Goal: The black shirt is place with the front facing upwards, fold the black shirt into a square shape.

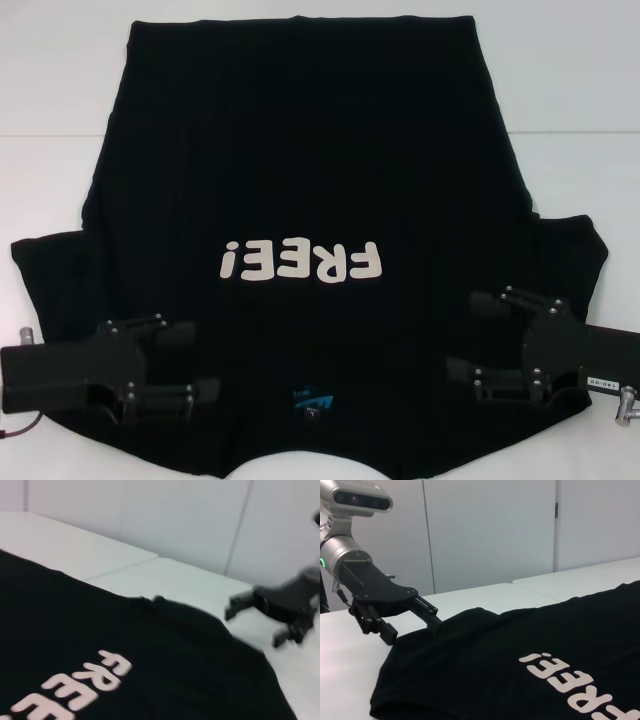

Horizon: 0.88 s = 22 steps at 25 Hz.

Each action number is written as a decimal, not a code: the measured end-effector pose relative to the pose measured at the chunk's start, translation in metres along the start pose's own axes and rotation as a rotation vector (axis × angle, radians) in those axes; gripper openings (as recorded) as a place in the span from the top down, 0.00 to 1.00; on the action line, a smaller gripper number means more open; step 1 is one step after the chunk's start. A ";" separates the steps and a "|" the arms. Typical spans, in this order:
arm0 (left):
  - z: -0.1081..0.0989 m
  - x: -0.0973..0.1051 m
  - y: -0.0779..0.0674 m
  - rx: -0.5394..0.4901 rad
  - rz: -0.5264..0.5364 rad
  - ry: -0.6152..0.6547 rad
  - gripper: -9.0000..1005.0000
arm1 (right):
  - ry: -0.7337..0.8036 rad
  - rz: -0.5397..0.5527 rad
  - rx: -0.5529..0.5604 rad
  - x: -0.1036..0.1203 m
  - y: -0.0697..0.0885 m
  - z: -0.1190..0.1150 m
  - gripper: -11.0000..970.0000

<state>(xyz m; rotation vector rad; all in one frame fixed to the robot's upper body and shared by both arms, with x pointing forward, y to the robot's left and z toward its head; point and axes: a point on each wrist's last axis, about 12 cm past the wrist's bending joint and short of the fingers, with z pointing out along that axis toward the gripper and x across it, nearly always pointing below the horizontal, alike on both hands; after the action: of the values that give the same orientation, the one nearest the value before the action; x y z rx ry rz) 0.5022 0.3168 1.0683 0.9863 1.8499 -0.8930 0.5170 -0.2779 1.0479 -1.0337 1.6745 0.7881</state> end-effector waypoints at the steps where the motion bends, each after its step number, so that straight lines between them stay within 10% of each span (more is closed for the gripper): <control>1: -0.002 -0.002 0.001 -0.009 -0.043 -0.014 0.16 | 0.000 0.001 0.000 0.000 0.000 0.000 0.03; 22: -0.080 -0.033 0.060 -0.251 -1.065 -0.071 0.15 | 0.000 0.003 -0.016 -0.002 0.000 0.004 0.03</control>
<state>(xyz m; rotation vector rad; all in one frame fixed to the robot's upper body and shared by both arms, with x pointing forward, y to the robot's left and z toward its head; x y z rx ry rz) 0.5386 0.4021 1.1178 -0.2714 2.3349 -1.2003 0.5189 -0.2740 1.0491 -1.0420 1.6726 0.8046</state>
